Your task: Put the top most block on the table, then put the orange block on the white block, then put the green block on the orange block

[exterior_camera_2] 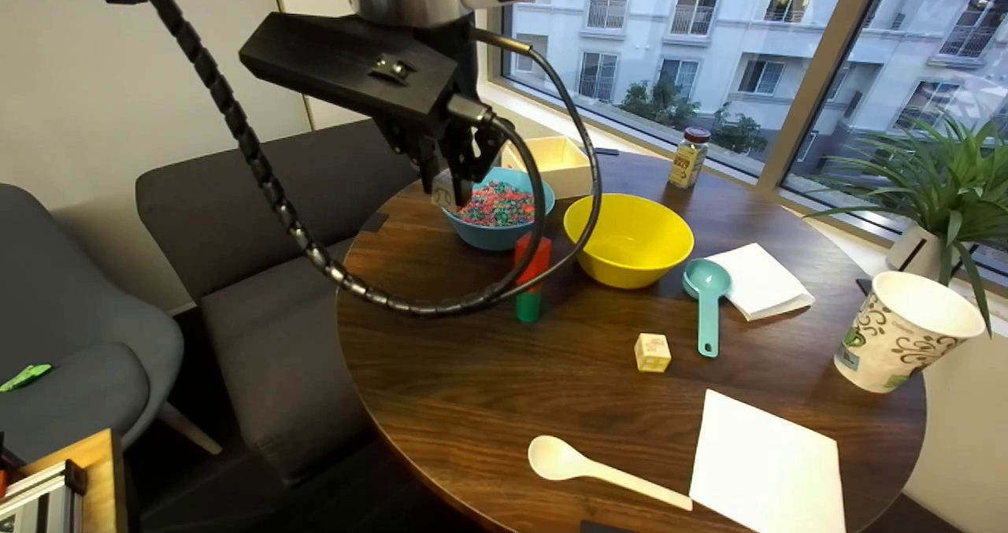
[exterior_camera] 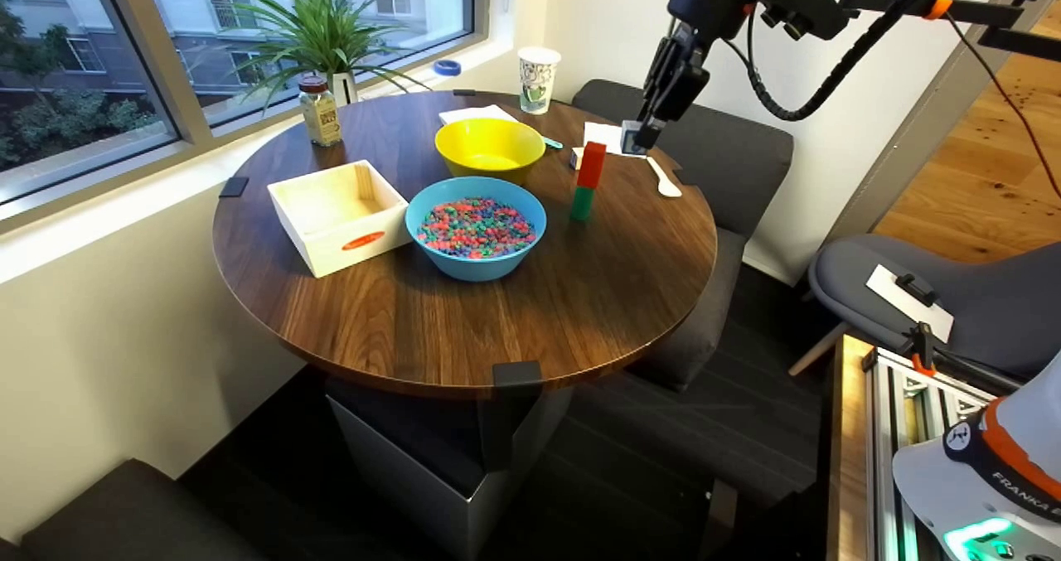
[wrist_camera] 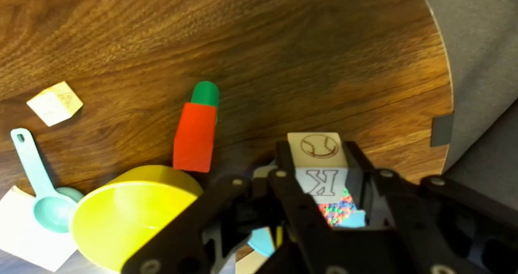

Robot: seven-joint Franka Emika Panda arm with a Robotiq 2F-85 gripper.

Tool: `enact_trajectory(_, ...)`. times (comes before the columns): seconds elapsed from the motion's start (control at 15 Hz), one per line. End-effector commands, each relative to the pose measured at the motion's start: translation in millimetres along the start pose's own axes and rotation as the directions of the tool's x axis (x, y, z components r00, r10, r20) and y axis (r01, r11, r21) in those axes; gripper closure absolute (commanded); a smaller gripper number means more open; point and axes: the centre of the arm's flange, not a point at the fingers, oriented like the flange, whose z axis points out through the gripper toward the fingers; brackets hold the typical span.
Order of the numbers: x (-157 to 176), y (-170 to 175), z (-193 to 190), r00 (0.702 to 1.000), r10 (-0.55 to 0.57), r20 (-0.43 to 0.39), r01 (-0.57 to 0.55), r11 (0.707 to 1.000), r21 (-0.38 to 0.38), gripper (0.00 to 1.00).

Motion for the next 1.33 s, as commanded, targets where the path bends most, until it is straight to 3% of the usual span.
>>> enact_trajectory(0.0, -6.4, -1.4, 1.6, 1.0, -0.019, 0.008, 0.019, 1.0, 0.007, 0.66)
enact_trajectory(0.53, -22.6, -2.3, 5.5, 0.998, -0.054, 0.017, 0.054, 0.998, 0.016, 0.66)
enact_trajectory(0.6, -26.3, -3.7, 13.3, 0.999, -0.029, 0.043, 0.029, 1.0, -0.011, 0.91)
enact_trajectory(0.93, -38.2, -21.2, 39.3, 0.985, 0.136, 0.103, -0.127, 0.988, -0.088, 0.91)
enact_trajectory(1.27, -47.6, -30.4, 76.5, 0.955, 0.287, 0.069, -0.28, 0.955, -0.094, 0.91)
